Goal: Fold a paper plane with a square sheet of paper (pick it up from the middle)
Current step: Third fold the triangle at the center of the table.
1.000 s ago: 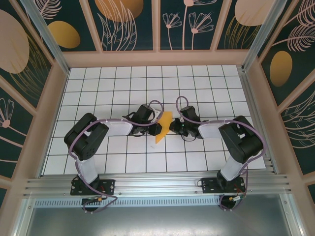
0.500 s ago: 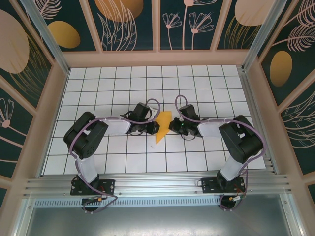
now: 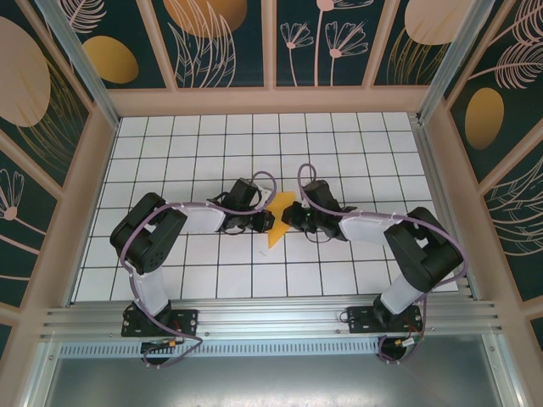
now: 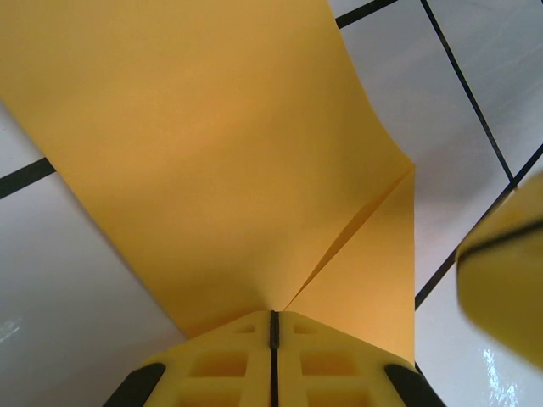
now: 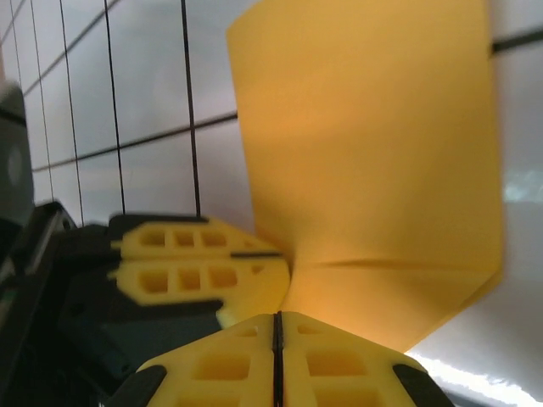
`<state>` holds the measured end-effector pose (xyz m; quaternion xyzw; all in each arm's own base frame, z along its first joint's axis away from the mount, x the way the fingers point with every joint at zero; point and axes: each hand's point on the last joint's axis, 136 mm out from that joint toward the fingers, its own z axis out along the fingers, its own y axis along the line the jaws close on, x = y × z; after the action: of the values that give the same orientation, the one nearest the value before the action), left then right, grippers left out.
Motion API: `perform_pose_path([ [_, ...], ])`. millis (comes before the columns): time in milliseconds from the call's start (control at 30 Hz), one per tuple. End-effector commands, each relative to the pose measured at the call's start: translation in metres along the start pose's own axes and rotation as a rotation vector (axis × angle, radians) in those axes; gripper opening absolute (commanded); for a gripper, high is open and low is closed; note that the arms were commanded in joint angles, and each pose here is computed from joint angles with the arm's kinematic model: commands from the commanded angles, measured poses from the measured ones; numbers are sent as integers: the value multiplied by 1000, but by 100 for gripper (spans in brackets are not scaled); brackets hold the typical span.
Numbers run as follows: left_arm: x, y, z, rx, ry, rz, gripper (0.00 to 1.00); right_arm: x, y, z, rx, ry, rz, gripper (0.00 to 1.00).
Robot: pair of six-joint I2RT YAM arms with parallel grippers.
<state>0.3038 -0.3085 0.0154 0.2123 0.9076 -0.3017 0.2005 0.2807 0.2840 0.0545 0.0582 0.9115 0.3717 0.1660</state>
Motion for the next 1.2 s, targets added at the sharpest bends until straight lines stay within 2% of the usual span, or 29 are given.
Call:
perform_pose_path([
  [0, 18, 19, 7, -71, 49, 2, 8, 10, 3, 8, -22, 4, 32, 11],
  [200, 18, 21, 9, -78, 49, 3, 7, 25, -15, 24, -11, 27, 64, 10],
  [400, 17, 21, 9, -80, 44, 4, 7, 29, -13, 29, -47, 37, 54, 10],
  [667, 11, 19, 8, -73, 29, 2, 8, 23, 2, 6, -81, -12, 21, 11],
  [800, 5, 16, 7, -69, 18, 5, 9, 33, 0, -1, -77, -7, 23, 12],
  [967, 2, 15, 8, -67, 16, 6, 9, 46, -3, 7, -71, 28, 32, 11],
  [1167, 1, 15, 8, -65, 13, 3, 10, 44, 3, 24, -83, 43, 30, 11],
])
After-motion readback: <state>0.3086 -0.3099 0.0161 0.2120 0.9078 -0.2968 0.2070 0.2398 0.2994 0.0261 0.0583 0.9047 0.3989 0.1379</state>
